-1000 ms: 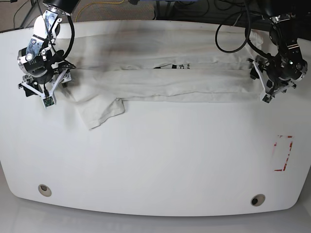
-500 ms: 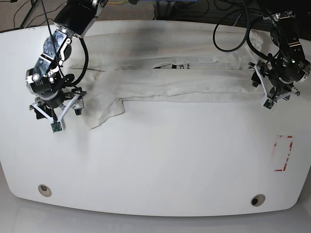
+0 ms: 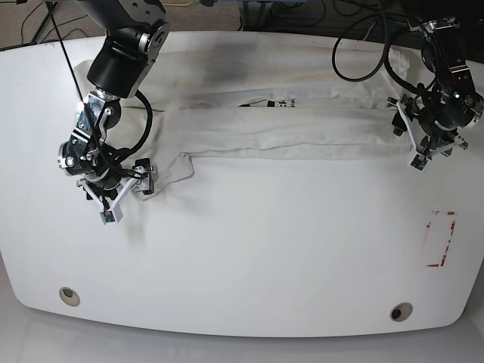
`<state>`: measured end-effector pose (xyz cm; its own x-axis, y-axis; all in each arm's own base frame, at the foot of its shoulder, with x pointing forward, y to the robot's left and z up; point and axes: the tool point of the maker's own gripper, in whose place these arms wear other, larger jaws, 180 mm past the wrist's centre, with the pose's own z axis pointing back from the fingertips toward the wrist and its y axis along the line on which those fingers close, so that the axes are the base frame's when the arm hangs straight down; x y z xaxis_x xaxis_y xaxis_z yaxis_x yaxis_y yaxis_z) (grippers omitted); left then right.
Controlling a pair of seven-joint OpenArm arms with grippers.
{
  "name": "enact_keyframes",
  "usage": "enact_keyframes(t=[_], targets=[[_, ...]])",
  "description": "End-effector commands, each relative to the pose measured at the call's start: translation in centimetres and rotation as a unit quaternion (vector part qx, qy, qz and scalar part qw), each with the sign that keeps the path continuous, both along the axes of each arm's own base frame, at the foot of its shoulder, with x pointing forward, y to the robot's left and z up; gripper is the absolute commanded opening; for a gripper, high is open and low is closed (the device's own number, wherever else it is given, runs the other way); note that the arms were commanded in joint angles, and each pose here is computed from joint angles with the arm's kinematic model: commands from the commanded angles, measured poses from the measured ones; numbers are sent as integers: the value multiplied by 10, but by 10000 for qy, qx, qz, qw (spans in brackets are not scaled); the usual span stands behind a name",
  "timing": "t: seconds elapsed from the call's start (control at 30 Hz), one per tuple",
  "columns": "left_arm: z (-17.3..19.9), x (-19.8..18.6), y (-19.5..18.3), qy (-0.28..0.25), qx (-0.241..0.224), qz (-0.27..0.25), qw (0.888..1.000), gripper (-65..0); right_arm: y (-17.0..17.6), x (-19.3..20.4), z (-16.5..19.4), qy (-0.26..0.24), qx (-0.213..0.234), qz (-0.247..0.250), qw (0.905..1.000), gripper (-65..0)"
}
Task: Layout the t-shirt on the table in an organized manner, then fold the t-shirt properly
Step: 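Release the folded edge with the right gripper and regrasp the sleeve end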
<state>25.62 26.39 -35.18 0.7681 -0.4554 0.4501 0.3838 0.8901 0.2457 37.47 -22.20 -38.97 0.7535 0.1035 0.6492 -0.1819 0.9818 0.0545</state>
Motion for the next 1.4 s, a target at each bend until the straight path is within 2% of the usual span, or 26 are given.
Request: enact_keyframes(t=[0.0,0.3,0.5,0.6,0.67,0.73,0.83,0.87,1.13,1.37], targets=[[11,7,3,-181,72,-22,9998,-290,-8,11,9,-162,39,-36,9999,-162],[11,8,4,-194,73,-19,9998,-290,3,11,-10,-178,360,-38,9992,-162],[11,7,4,-188,71,-16,9998,-290,4,9,-15,-134,405,-40,9991,-165],[11,8,4,-191,77,-21,9998,-290,4,9,-16,-126,405,-40,9991,-239],[11,8,4,-191,77,-21,9998,-290,4,9,-16,-126,405,-40,9991,-330],[11,8,4,-191,77,-21,9998,-290,4,9,-16,-126,405,-40,9991,-460],[11,8,4,-191,77,-21,9998,-290,4,9,-15,-134,405,-40,9991,-620],[11,8,4,-191,77,-21,9998,-290,5,9,-15,-133,403,-32,9991,-650],[10,8,3,-183,78,-39,9998,-290,1,11,-1,-279,239,-29,9993,-650],[10,9,2,-181,71,-45,9998,-290,8,-1,18,-183,174,6,9997,-650]])
